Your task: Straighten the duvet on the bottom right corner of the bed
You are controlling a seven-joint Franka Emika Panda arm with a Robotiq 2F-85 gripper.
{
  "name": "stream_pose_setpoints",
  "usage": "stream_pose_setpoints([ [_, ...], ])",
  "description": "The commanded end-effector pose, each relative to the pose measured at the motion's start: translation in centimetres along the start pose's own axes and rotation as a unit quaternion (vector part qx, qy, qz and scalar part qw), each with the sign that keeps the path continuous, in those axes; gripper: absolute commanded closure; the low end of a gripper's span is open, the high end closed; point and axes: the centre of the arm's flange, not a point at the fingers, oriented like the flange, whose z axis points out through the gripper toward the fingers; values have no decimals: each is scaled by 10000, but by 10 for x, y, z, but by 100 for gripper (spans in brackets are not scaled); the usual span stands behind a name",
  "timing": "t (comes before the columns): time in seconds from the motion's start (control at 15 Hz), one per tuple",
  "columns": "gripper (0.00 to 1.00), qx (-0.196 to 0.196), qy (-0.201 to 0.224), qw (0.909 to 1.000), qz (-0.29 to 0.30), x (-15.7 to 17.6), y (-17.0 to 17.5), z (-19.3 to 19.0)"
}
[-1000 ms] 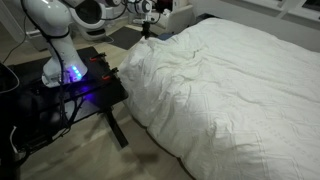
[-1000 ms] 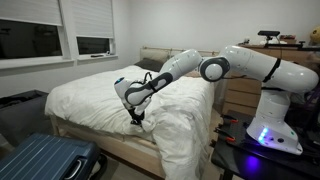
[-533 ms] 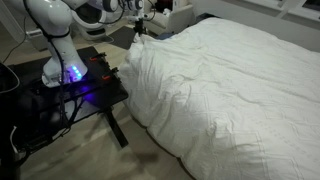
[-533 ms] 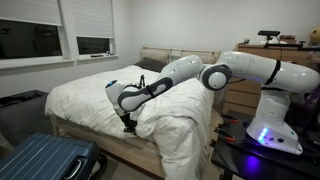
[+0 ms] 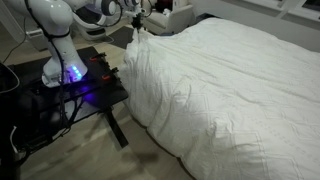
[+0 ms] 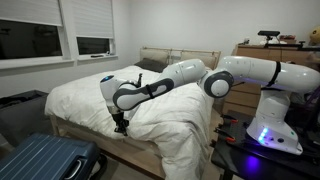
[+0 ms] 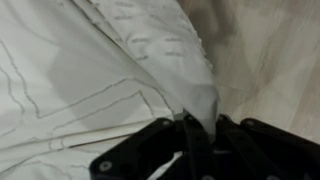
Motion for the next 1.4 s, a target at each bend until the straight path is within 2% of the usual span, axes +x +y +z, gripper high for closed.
stream_pose_setpoints([
  [0.0, 98, 607, 263, 9971, -370, 48, -41, -30],
  [0.27, 98, 683, 190, 9930, -946, 31, -59, -29],
  [0.6, 98, 774, 67, 9836, -1630, 25, -92, -27],
  [0.93, 98, 729, -122, 9725, -2210, 17, -107, -10],
  [1.2, 98, 753, -350, 9631, -2560, 13, -95, 7],
  [1.27, 92, 149, -204, 9731, -2290, -14, -40, 12],
  [1.33, 92, 150, -238, 9717, -2344, -15, -40, 14],
])
